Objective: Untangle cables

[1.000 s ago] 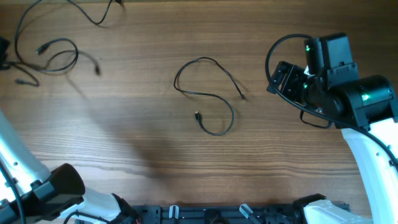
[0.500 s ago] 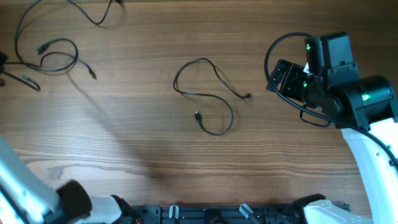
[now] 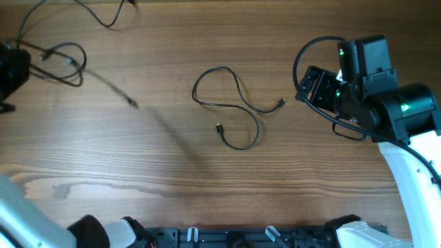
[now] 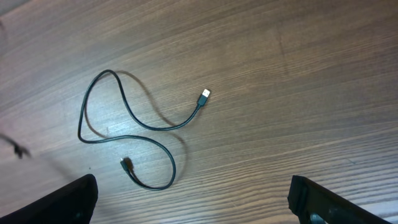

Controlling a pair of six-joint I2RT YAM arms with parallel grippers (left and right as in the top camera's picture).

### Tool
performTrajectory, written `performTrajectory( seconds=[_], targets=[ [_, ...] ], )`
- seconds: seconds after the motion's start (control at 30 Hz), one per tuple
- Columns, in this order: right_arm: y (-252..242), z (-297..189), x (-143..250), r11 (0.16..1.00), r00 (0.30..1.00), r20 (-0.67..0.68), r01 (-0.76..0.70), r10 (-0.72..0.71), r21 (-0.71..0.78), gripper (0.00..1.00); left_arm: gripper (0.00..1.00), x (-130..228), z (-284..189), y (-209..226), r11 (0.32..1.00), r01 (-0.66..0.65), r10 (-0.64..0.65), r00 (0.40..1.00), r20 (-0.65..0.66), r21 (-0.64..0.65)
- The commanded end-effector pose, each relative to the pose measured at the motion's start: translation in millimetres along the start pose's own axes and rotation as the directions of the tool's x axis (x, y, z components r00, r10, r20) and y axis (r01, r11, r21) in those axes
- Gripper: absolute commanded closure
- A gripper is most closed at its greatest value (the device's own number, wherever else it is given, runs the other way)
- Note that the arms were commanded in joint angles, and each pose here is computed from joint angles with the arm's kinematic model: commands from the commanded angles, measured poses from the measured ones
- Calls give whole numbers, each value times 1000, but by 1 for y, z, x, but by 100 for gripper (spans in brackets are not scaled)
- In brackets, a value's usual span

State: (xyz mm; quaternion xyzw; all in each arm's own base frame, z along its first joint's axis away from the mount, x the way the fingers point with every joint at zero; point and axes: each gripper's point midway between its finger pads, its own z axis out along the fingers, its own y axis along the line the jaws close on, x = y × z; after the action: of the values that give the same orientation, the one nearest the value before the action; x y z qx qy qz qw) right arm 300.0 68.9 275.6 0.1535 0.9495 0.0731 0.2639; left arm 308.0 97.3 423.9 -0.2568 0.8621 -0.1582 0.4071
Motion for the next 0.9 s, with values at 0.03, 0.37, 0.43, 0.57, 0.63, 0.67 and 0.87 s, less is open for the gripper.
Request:
performTrajectory(
  seconds=[0.03, 0.37, 0.43, 0.57, 0.63, 0.67, 0.87],
  targets=[
    [0, 4, 2, 1000, 1000, -17, 16, -16, 1, 0, 96, 4, 7, -20, 990, -6, 13, 999, -50, 141],
    [0, 4, 2, 1000, 1000, -16, 16, -16, 1, 0, 96, 1, 22, 44, 982, 26, -38, 997, -61, -188],
    [-1, 4, 3, 1000, 1000, -18, 19, -19, 2, 0, 96, -2, 26, 96, 887, 129, -152, 988, -17, -443],
    [-1, 4, 3, 1000, 1000, -20, 20, -19, 3, 0, 96, 0, 37, 132, 798, 132, -191, 981, -40, -587],
    [-1, 4, 3, 1000, 1000, -21, 20, -20, 4, 0, 96, -3, 37, 152, 718, 184, -236, 972, 14, -672],
    [-1, 4, 4, 1000, 1000, -22, 20, -20, 5, 0, 96, -5, 39, 160, 700, 185, -239, 971, 18, -690],
    [-1, 4, 3, 1000, 1000, -19, 20, -20, 3, 0, 96, -29, 16, 212, 503, 373, -280, 924, 261, -780]
  ],
)
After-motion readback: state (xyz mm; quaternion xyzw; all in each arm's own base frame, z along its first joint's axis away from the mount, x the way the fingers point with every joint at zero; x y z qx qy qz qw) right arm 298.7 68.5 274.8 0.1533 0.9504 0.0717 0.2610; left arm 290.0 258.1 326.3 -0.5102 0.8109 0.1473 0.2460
